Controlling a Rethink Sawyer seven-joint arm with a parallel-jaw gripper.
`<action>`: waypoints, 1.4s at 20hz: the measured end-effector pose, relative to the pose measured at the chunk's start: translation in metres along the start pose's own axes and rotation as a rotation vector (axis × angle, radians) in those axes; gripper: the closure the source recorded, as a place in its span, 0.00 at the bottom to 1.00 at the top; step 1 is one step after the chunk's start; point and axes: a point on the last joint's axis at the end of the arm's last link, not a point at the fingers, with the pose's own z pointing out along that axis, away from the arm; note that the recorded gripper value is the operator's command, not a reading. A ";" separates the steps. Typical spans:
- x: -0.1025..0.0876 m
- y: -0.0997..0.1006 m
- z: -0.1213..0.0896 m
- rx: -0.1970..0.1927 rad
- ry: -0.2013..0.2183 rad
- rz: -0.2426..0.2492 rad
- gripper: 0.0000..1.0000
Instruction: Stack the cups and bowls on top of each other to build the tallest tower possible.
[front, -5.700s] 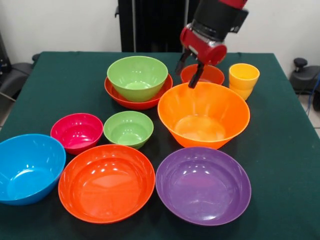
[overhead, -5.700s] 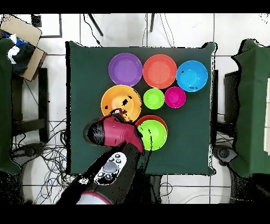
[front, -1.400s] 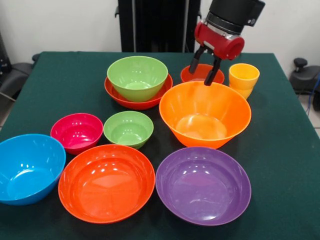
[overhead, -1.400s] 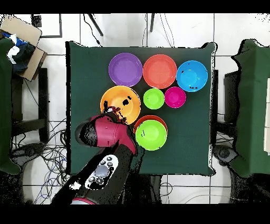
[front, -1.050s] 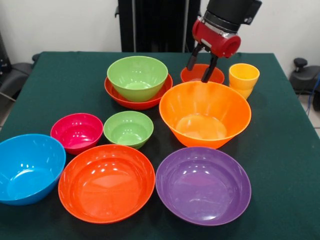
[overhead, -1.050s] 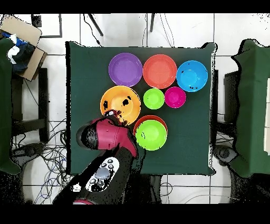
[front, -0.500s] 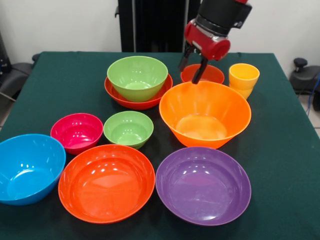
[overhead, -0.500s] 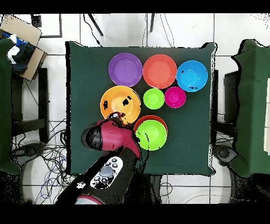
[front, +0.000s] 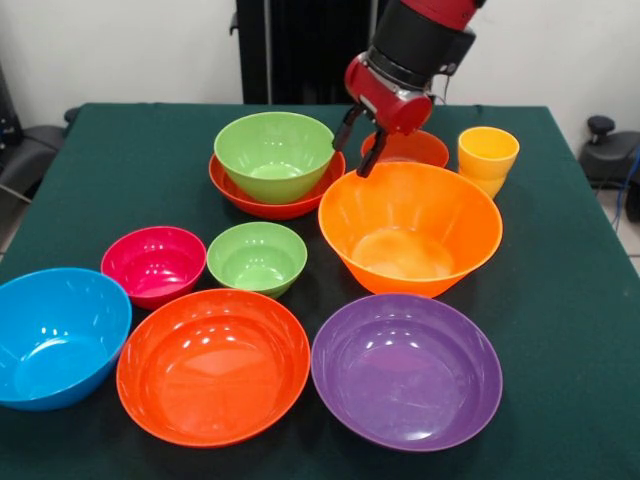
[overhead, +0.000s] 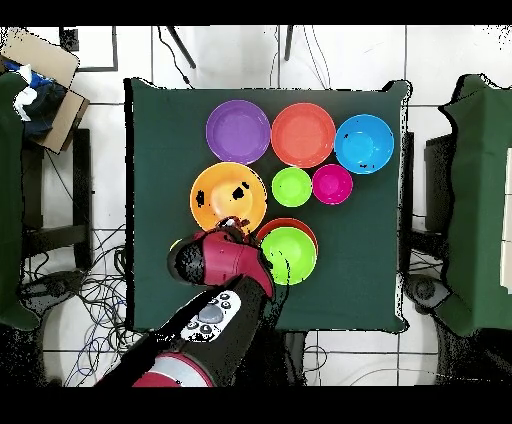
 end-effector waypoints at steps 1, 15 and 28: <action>0.001 -0.001 0.001 0.003 0.001 -0.001 0.00; -0.001 0.001 -0.001 -0.003 -0.001 0.003 0.00; -0.008 0.036 -0.015 -0.065 -0.013 0.049 0.00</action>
